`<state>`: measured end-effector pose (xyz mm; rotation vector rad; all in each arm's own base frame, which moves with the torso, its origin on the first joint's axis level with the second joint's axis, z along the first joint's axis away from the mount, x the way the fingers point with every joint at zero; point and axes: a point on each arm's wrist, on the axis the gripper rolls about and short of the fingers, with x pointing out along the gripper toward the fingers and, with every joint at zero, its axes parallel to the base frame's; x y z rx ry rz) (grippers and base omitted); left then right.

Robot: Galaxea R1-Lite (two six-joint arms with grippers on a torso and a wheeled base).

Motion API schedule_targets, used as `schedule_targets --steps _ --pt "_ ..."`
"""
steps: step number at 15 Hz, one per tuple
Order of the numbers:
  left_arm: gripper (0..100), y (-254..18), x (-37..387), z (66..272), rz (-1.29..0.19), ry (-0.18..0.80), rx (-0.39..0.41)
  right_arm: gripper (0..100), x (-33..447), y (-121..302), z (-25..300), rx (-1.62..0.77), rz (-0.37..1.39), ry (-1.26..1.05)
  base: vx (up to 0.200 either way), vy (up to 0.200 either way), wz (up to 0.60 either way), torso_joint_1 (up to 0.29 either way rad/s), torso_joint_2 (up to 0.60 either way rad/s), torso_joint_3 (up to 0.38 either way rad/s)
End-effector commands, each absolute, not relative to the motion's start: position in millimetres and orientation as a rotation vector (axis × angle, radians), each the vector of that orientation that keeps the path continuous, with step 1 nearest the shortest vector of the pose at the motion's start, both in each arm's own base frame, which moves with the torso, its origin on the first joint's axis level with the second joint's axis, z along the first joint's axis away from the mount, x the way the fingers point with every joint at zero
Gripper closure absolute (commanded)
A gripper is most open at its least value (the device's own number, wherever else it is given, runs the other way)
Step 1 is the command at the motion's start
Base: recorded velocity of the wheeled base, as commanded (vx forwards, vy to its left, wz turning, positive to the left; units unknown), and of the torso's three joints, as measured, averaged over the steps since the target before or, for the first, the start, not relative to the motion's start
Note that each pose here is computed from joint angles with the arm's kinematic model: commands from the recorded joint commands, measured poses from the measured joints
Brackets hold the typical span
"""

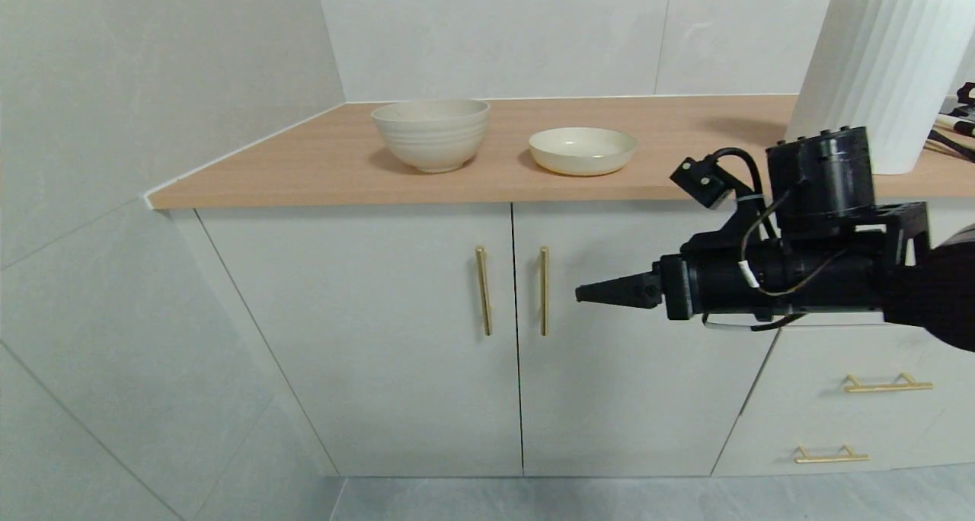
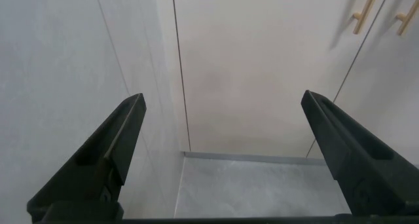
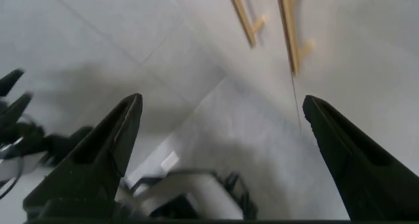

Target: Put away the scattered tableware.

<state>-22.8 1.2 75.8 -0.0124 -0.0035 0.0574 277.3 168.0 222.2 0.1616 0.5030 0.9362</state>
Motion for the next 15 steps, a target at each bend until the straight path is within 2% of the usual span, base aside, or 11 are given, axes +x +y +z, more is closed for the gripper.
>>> schedule_targets --steps 1,8,15 --pt "0 1.2 -22.8 75.8 0.058 -0.003 -0.012 0 306.2 195.4 188.8 0.151 0.950 0.540 0.000 0.000 0.00 0.000 0.00 0.000" --pt "0 1.2 -22.8 76.0 0.058 -0.005 -0.012 0 327.7 233.3 151.0 0.154 0.873 0.415 0.000 0.000 0.00 0.000 0.00 0.000" --pt "0 1.2 -22.8 76.0 0.058 -0.005 -0.012 0 335.4 239.3 150.8 0.237 0.844 0.348 0.000 0.000 0.00 0.000 0.00 0.000"
